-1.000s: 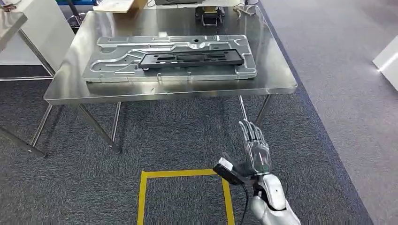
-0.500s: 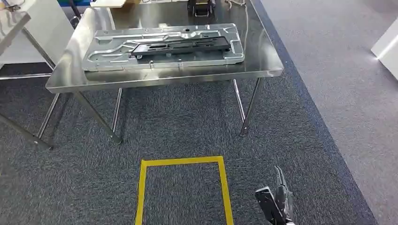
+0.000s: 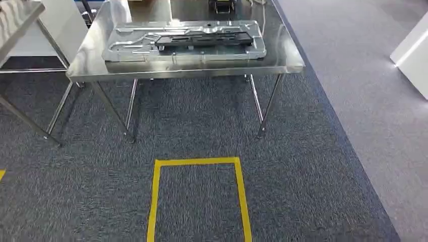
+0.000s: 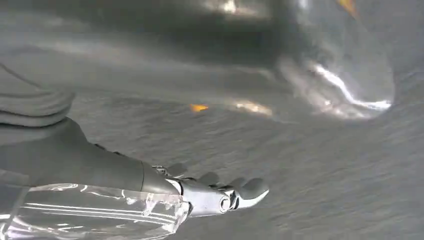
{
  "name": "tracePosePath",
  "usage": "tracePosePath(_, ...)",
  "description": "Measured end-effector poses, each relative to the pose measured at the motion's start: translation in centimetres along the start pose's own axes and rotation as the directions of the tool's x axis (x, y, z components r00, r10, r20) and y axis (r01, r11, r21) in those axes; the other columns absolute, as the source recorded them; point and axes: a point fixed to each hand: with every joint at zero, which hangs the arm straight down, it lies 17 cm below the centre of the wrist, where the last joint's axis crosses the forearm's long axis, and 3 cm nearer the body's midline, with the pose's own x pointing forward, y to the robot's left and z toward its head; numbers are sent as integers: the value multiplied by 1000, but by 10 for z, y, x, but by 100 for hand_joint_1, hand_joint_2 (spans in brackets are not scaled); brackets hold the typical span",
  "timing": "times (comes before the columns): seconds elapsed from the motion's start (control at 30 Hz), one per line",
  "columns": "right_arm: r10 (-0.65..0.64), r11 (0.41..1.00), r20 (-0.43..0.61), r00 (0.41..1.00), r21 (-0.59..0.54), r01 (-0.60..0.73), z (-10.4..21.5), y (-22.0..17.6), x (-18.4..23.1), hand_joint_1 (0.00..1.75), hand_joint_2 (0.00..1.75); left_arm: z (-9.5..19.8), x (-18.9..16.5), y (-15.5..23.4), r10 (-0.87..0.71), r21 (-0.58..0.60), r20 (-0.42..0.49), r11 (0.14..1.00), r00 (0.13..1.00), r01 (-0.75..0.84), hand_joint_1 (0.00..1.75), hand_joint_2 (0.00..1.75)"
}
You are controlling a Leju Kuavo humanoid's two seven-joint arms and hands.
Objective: Take the parts from the cabinet and place them on the table.
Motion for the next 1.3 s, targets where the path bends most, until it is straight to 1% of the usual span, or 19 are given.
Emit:
tracePosePath(0.07,86,995,-85,993,-41,-89,3,-9,-21,0,0,1,-1,-3,5,-1,-2,1000,1000,-5,0,0)
tracePosePath(0.13,205,974,-174,963,-63,-219,7,-16,-41,0,0,1,1,-5,10,-3,0,1000,1000,-10,0,0)
tracePosePath(0.23,286,950,-293,912,-34,-309,17,-15,-66,0,0,1,3,-8,7,-6,7,1000,1000,-7,0,0)
tracePosePath(0.3,306,943,-381,873,-2,-331,28,-14,-87,0,0,1,3,-8,6,-5,8,1000,1000,-6,0,0)
tracePosePath(0.43,328,937,-446,833,44,-345,40,-10,-105,0,0,3,-3,-12,3,-8,-1,1000,1000,-3,0,0)
tracePosePath(0.53,370,923,-514,774,109,-369,52,-6,-122,0,0,3,-4,-11,2,-5,-7,1000,1000,-2,0,0)
tracePosePath(0.57,369,923,-544,754,116,-367,56,-7,-128,0,0,2,-4,-7,58,21,-23,998,998,-57,0,0)
tracePosePath(0.6,366,923,-562,742,118,-367,59,-7,-131,0,0,1,-3,-2,160,55,-32,986,987,-158,0,0)
tracePosePath(0.63,366,923,-572,735,121,-366,62,-6,-134,0,0,-1,-1,5,291,96,-38,953,956,-286,0,0)
tracePosePath(0.67,366,923,-578,730,124,-364,65,-5,-136,0,0,-1,-1,10,379,122,-38,920,925,-372,0,0)
tracePosePath(0.7,366,923,-580,727,127,-364,66,-5,-137,0,0,-1,-3,13,424,139,-41,899,905,-415,0,0)
tracePosePath(0.77,366,923,-580,728,128,-362,65,-3,-136,0,0,0,-11,15,467,159,-51,877,883,-454,0,0)
tracePosePath(0.8,366,924,-580,728,129,-361,64,-1,-135,0,0,1,-13,16,483,166,-52,867,874,-470,0,0)
tracePosePath(0.9,372,921,-614,696,152,-358,71,-1,-143,0,0,1,-14,13,515,169,-61,850,855,-500,0,0)
tracePosePath(1.03,387,917,-627,676,185,-353,78,2,-149,0,0,2,-17,12,531,174,-68,840,845,-514,0,0)
tracePosePath(1.2,427,902,-614,664,238,-360,81,8,-152,0,0,1,-4,3,527,165,-43,842,849,-514,0,0)
tracePosePath(1.3,440,897,-601,667,253,-363,79,13,-149,0,0,2,-4,0,522,163,-40,845,852,-510,0,0)
